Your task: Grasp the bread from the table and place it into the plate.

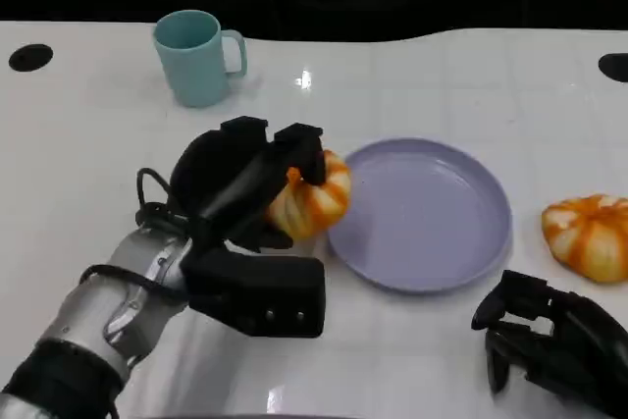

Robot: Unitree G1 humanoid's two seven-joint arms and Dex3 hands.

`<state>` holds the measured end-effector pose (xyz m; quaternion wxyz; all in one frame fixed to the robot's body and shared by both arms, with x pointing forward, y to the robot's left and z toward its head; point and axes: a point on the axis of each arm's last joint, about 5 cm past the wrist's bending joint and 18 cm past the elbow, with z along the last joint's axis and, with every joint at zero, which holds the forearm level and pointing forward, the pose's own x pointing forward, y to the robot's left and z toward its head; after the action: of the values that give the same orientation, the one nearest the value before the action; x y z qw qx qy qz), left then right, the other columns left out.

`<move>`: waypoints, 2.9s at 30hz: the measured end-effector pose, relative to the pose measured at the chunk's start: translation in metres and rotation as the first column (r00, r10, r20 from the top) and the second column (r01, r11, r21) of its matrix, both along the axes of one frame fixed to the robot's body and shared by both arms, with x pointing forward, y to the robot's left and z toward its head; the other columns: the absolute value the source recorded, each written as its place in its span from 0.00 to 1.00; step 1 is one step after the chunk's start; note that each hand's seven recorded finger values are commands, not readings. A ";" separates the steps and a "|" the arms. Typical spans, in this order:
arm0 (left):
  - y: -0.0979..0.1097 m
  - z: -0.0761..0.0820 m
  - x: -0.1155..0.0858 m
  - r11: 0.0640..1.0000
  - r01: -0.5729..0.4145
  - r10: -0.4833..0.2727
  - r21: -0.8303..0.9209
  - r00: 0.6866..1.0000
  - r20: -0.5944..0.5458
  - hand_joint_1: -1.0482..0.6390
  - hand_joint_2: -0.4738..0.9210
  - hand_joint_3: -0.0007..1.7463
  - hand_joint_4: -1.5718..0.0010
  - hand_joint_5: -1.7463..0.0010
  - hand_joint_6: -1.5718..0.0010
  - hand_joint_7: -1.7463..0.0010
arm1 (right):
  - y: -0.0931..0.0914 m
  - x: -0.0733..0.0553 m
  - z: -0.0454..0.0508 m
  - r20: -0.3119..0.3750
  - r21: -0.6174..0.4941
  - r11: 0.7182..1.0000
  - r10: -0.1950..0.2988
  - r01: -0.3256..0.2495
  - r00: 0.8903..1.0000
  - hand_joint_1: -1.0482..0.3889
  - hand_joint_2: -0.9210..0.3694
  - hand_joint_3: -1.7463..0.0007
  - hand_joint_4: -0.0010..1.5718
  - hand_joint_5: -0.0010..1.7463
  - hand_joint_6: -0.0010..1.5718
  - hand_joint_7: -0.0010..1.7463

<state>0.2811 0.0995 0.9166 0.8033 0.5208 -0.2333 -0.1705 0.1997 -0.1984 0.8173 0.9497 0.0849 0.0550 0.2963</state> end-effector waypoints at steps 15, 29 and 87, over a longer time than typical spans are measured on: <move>-0.027 -0.002 0.004 0.997 0.075 -0.076 0.011 0.997 0.026 0.46 0.95 0.35 0.48 0.00 0.57 0.16 | 0.000 -0.001 -0.0001 0.002 0.002 1.000 -0.001 0.001 1.000 0.38 0.00 0.85 0.41 1.00 0.44 0.76; -0.059 -0.001 0.008 0.994 0.109 -0.109 -0.001 0.993 0.043 0.46 0.89 0.37 0.45 0.00 0.52 0.25 | 0.000 -0.001 0.0002 -0.001 0.003 1.000 0.000 0.000 1.000 0.38 0.00 0.86 0.41 1.00 0.44 0.76; -0.087 -0.002 0.016 0.961 0.120 -0.095 0.249 0.989 -0.114 0.03 1.00 0.41 1.00 1.00 1.00 1.00 | 0.002 -0.003 0.0010 0.004 0.000 1.000 -0.014 0.014 1.000 0.35 0.00 0.86 0.41 1.00 0.44 0.77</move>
<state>0.2969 0.0123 0.9146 0.7299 0.5970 -0.1967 -0.2685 0.1967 -0.1964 0.8183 0.9519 0.0849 0.0525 0.2896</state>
